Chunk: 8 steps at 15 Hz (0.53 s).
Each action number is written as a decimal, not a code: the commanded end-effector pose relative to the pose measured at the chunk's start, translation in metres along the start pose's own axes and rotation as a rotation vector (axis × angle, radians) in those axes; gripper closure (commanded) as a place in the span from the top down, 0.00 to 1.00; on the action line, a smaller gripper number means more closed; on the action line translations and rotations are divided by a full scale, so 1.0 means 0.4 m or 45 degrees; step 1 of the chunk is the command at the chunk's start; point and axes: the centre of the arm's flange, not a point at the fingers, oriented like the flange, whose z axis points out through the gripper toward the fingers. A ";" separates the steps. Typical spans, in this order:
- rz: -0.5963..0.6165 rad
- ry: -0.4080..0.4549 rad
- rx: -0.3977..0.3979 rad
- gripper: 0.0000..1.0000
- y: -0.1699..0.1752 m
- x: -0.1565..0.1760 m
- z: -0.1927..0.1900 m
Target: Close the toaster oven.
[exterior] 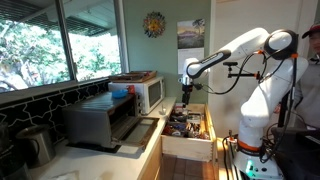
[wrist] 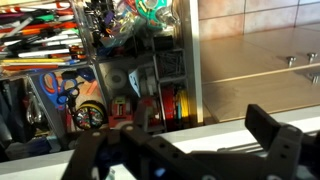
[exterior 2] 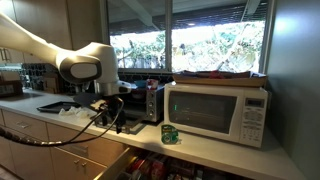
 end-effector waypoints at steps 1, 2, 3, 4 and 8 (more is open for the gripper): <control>0.115 0.072 0.228 1.00 0.093 0.109 0.100; 0.153 0.084 0.296 1.00 0.100 0.124 0.111; 0.179 0.117 0.361 1.00 0.102 0.120 0.114; 0.156 0.088 0.252 1.00 0.078 0.061 0.087; 0.186 0.104 0.314 1.00 0.083 0.100 0.106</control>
